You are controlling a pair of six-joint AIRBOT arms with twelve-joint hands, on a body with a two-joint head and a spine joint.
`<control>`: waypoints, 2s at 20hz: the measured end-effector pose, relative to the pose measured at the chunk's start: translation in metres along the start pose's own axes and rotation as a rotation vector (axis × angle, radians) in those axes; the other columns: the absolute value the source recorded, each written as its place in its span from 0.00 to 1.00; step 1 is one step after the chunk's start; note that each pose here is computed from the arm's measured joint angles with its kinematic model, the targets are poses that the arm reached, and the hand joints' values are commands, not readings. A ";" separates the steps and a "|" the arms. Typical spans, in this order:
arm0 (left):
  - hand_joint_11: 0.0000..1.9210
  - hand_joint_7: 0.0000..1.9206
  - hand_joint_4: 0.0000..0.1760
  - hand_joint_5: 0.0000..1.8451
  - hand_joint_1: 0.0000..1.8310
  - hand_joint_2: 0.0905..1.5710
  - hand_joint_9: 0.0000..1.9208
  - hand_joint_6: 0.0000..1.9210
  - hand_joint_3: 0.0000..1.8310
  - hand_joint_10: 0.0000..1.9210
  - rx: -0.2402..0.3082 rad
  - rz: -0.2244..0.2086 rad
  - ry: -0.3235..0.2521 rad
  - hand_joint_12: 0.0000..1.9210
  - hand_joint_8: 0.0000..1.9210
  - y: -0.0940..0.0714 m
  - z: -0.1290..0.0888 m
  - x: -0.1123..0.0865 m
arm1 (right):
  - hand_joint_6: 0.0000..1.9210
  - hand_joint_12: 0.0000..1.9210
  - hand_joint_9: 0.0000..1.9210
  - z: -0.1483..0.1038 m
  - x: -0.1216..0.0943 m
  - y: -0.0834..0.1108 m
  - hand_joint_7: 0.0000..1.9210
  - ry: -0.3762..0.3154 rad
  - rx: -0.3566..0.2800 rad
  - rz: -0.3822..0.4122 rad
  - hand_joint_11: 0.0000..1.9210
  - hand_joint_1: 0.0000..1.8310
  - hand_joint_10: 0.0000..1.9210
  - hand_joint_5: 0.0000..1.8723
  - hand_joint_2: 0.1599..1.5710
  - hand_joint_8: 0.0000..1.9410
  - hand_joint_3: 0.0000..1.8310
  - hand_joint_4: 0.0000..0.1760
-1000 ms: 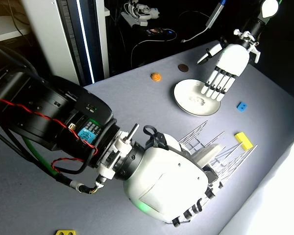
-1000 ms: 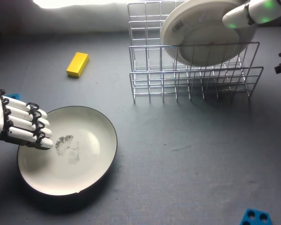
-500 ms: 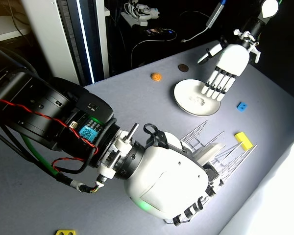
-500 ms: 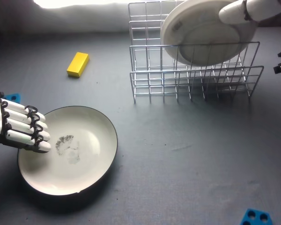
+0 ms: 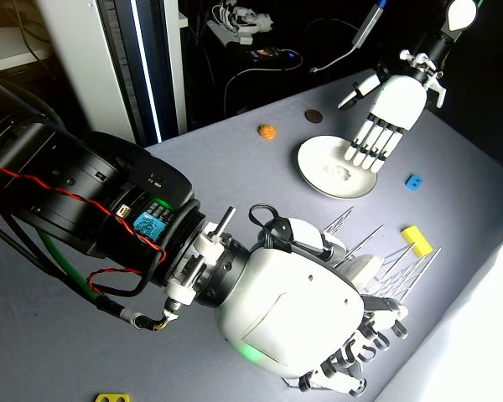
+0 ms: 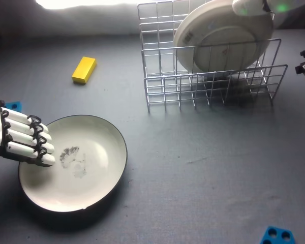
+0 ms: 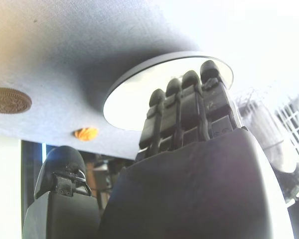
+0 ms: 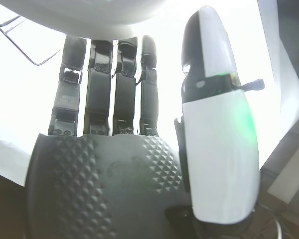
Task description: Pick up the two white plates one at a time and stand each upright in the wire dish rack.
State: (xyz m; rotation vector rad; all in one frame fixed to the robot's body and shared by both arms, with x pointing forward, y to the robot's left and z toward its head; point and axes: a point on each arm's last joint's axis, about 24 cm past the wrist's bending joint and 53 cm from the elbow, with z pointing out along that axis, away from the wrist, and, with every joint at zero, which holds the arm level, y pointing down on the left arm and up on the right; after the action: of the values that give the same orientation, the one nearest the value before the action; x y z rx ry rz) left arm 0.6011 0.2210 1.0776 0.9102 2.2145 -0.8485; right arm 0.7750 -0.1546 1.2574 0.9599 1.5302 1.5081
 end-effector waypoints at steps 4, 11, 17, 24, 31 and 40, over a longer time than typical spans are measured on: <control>0.00 0.02 0.00 0.02 0.00 0.70 0.00 0.00 0.00 0.00 -0.001 -0.003 0.008 0.02 0.00 0.000 0.000 0.003 | 0.00 0.22 0.07 -0.001 -0.001 0.010 0.09 -0.001 -0.022 0.017 0.00 0.46 0.00 0.11 0.62 0.00 0.00 0.00; 0.00 0.04 0.00 0.04 0.00 0.70 0.01 0.01 0.00 0.00 -0.001 -0.010 0.020 0.00 0.00 0.001 0.000 0.008 | 0.00 0.00 0.00 -0.010 0.013 0.035 0.00 0.038 -0.069 -0.064 0.00 0.21 0.00 0.00 0.62 0.00 0.00 0.00; 0.01 0.03 0.00 0.03 0.00 0.69 0.01 0.00 0.00 0.00 0.008 -0.031 0.038 0.01 0.00 0.001 0.002 0.016 | 0.00 0.00 0.00 -0.026 0.068 0.054 0.00 0.140 -0.197 -0.580 0.00 0.10 0.00 0.00 0.52 0.00 0.00 0.00; 0.00 0.00 0.00 0.01 0.00 0.68 0.00 0.00 0.00 0.00 0.015 -0.059 0.052 0.00 0.00 0.002 0.003 0.021 | 0.00 0.00 0.00 -0.058 0.178 0.038 0.00 0.309 -0.369 -1.136 0.00 0.08 0.00 0.00 0.49 0.00 0.00 0.00; 0.00 0.00 0.00 0.00 0.00 0.66 0.00 0.00 0.00 0.00 0.018 -0.061 0.019 0.00 0.00 0.002 0.000 0.005 | 0.00 0.00 0.00 -0.068 0.227 0.012 0.00 0.412 -0.429 -1.272 0.00 0.11 0.00 0.00 0.49 0.00 0.00 0.00; 0.00 0.00 0.00 0.00 0.00 0.66 0.00 0.00 0.00 0.00 0.021 -0.059 -0.003 0.00 0.00 0.001 -0.002 -0.003 | 0.00 0.00 0.00 -0.084 0.269 -0.023 0.00 0.521 -0.511 -1.457 0.00 0.30 0.00 0.00 0.52 0.00 0.01 0.00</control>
State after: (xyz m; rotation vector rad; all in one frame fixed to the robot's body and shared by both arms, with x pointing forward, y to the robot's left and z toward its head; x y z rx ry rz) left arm 0.6037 0.2216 1.0806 0.8566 2.2434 -0.9013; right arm 0.5853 0.0540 1.2309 -0.8301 1.4201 0.8846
